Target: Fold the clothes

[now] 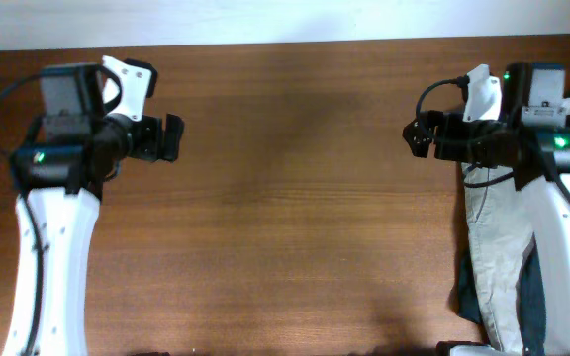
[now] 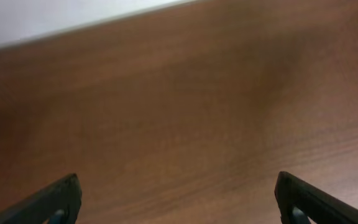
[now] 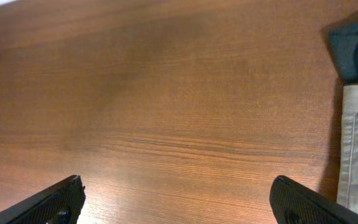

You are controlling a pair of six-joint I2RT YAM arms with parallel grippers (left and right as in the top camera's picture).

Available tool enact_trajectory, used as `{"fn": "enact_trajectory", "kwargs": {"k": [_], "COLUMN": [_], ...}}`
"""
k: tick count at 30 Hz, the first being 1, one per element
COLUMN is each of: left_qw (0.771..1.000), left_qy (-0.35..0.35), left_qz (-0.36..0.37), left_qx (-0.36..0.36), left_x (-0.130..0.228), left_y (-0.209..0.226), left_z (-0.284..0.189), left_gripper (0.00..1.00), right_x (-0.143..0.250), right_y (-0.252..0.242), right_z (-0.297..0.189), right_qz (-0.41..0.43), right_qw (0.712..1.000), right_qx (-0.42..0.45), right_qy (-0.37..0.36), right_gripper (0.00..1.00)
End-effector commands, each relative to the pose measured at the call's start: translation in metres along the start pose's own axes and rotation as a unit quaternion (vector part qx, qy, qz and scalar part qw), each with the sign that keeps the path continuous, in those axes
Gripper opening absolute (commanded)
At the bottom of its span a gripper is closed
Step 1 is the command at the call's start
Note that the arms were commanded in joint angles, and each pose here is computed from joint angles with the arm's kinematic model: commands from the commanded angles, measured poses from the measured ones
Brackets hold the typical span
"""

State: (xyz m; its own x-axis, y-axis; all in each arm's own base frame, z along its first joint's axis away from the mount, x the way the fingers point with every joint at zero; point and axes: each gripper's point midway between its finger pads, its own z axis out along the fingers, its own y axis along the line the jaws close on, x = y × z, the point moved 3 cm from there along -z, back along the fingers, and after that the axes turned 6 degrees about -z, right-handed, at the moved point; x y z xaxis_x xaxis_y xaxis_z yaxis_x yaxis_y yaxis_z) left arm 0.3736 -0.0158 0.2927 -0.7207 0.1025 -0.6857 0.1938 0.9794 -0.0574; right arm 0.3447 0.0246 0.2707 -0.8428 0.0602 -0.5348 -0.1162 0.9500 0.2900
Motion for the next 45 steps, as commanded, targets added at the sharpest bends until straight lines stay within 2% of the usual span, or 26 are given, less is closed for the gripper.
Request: {"fn": "enact_trajectory", "kwargs": {"k": [1, 2, 4, 7, 10, 13, 17, 18, 19, 21, 23, 24, 26, 29, 30, 31, 33, 34, 35, 36, 37, 38, 40, 42, 43, 45], "left_qw": [0.998, 0.996, 0.996, 0.996, 0.996, 0.996, 0.996, 0.996, 0.997, 0.997, 0.997, 0.996, 0.996, 0.995, 0.994, 0.990, 0.984, 0.982, 0.980, 0.980, 0.980, 0.982, 0.986, 0.990, 0.992, 0.994], "left_qy": [0.047, 0.063, 0.064, 0.063, 0.063, 0.063, 0.061, 0.061, 0.061, 0.061, 0.065, 0.068, 0.066, 0.048, 0.034, 0.011, -0.028, -0.041, -0.049, -0.052, -0.056, -0.058, -0.059, -0.041, -0.022, 0.059], "left_qz": [-0.035, -0.052, -0.053, -0.053, -0.052, -0.052, -0.052, -0.052, -0.048, -0.042, -0.040, -0.038, -0.037, -0.055, -0.078, -0.101, -0.123, -0.129, -0.133, -0.132, -0.131, -0.130, -0.129, -0.123, -0.112, -0.096], "left_qx": [0.023, 0.031, 0.030, 0.030, 0.030, 0.028, 0.028, 0.028, 0.028, 0.025, -0.013, -0.037, -0.050, -0.063, -0.074, -0.093, -0.122, -0.132, -0.138, -0.139, -0.139, -0.123, -0.084, -0.056, -0.046, -0.016], "left_x": [0.012, 0.018, 0.018, 0.017, 0.017, 0.017, 0.017, 0.016, 0.017, 0.017, 0.018, 0.019, 0.016, 0.000, -0.007, -0.016, -0.023, -0.024, -0.023, -0.023, -0.023, -0.024, -0.026, -0.026, -0.025, -0.013], "left_y": [-0.003, -0.005, -0.004, -0.004, -0.004, -0.004, -0.003, -0.003, -0.003, -0.003, 0.008, 0.015, 0.018, 0.027, 0.036, 0.050, 0.070, 0.075, 0.078, 0.077, 0.075, 0.071, 0.060, 0.052, 0.049, 0.040], "left_z": [0.024, 0.028, 0.029, 0.029, 0.029, 0.029, 0.030, 0.030, 0.030, 0.030, 0.029, 0.029, 0.024, -0.006, -0.021, -0.045, -0.078, -0.090, -0.099, -0.102, -0.105, -0.105, -0.101, -0.083, -0.069, -0.007], "left_gripper": [0.99, 0.99, 0.99, 0.99, 0.99, 0.99, 0.99, 0.99, 0.99, 0.99, 0.97, 0.95, 0.90, 0.91, 0.91, 0.91, 0.95, 0.95, 0.97, 0.98, 0.99, 0.99, 0.99, 0.99, 0.99, 0.98], "right_x": [0.001, -0.001, -0.003, -0.006, 0.001, 0.015, 0.043, 0.047, 0.048, 0.039, 0.003, -0.029, -0.078, -0.114, -0.119, -0.116, -0.094, -0.070, -0.045, -0.027, -0.016, -0.025, -0.040, -0.052, -0.052, -0.043], "right_y": [-0.013, -0.029, -0.079, -0.207, -0.303, -0.345, -0.371, -0.373, -0.373, -0.368, -0.343, -0.315, -0.236, -0.108, -0.059, 0.013, 0.108, 0.162, 0.205, 0.231, 0.248, 0.240, 0.210, 0.157, 0.139, 0.109], "right_z": [0.016, 0.024, 0.035, 0.044, 0.032, 0.027, 0.065, 0.070, 0.072, 0.073, 0.051, 0.027, -0.017, -0.038, -0.031, -0.008, 0.028, 0.047, 0.061, 0.067, 0.070, 0.064, 0.053, 0.046, 0.045, 0.044], "right_qz": [0.014, 0.032, 0.121, 0.286, 0.349, 0.376, 0.395, 0.404, 0.407, 0.403, 0.381, 0.343, 0.257, 0.138, 0.096, 0.043, -0.032, -0.077, -0.114, -0.148, -0.178, -0.177, -0.152, -0.105, -0.085, -0.052], "right_qw": [0.999, 0.998, 0.986, 0.940, 0.909, 0.891, 0.879, 0.875, 0.874, 0.885, 0.906, 0.924, 0.948, 0.970, 0.977, 0.983, 0.984, 0.981, 0.976, 0.969, 0.968, 0.973, 0.979, 0.990, 0.993, 0.998], "right_qx": [0.022, 0.044, 0.112, 0.185, 0.220, 0.243, 0.265, 0.264, 0.263, 0.232, 0.163, 0.123, 0.070, 0.009, -0.026, -0.081, -0.139, -0.163, -0.184, -0.199, -0.176, -0.141, -0.117, -0.075, -0.067, -0.046], "right_qy": [0.027, 0.031, 0.032, 0.007, -0.049, -0.070, -0.028, -0.024, -0.022, -0.035, -0.080, -0.119, -0.172, -0.198, -0.191, -0.161, -0.107, -0.071, -0.039, -0.024, -0.028, -0.052, -0.064, -0.056, -0.041, -0.007], "right_gripper": [0.99, 0.99, 0.99, 0.99, 0.96, 0.87, 0.72, 0.72, 0.66, 0.04, 0.04, 0.04, 0.04, 0.04, 0.04, 0.04, 0.04, 0.04, 0.21, 0.53, 0.70, 0.78, 0.78, 0.79, 0.78, 0.78]}}
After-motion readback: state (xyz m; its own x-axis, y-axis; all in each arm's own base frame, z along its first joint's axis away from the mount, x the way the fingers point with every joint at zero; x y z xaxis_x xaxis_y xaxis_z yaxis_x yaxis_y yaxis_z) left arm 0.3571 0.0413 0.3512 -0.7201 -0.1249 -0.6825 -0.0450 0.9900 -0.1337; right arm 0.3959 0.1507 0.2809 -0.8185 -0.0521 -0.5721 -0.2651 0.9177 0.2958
